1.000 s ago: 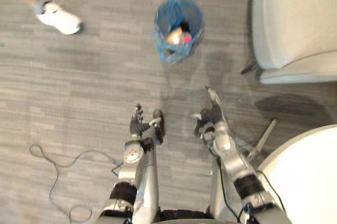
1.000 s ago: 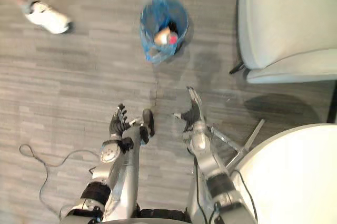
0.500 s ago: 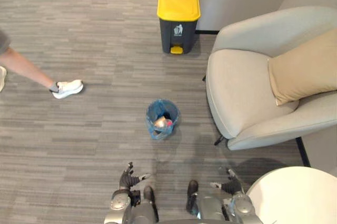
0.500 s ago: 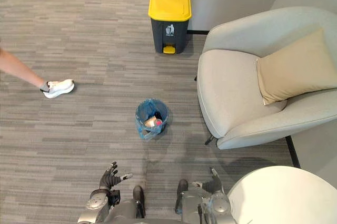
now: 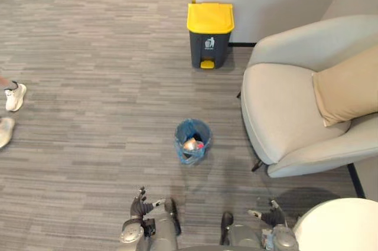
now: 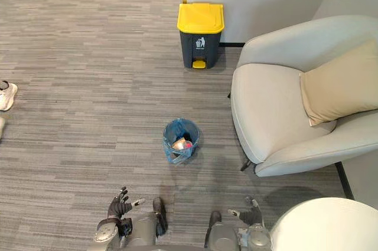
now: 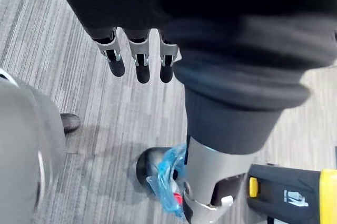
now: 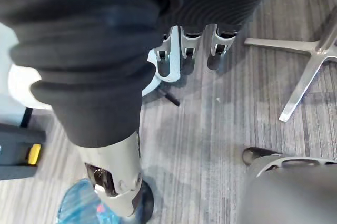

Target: Gather rubbish on tea table into small bin, then transfer packed bag to large trash can.

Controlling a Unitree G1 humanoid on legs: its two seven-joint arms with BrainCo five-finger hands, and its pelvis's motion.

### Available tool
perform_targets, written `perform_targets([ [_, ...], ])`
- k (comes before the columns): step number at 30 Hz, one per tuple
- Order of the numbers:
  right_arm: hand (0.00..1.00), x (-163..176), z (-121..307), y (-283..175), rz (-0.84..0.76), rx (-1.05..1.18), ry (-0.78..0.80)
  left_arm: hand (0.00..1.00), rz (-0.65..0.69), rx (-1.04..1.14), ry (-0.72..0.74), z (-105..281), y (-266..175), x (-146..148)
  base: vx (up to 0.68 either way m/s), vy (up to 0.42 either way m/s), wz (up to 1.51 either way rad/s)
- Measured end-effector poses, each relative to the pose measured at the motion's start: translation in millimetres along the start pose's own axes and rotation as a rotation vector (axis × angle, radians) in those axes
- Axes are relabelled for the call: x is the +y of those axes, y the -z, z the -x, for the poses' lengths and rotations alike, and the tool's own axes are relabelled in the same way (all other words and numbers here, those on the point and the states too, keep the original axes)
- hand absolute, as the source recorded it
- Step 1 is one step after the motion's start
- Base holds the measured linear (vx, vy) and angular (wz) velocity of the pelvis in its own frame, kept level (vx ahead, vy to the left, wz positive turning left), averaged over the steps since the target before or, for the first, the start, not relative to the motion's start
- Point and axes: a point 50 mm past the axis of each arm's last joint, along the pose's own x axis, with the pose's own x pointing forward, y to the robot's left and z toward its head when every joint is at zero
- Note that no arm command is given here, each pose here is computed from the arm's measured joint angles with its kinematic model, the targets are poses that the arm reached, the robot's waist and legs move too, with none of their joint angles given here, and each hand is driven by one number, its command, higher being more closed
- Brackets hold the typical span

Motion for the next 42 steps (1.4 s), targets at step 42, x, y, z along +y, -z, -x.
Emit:
perform_targets([
  [42, 0.0, 98.5, 45.9, -317.3, 0.78, -1.2, 0.173, 0.0, 0.153, -0.598, -0.008, -30.1, -214.3, -50.3, 0.0, 0.002, -0.02],
])
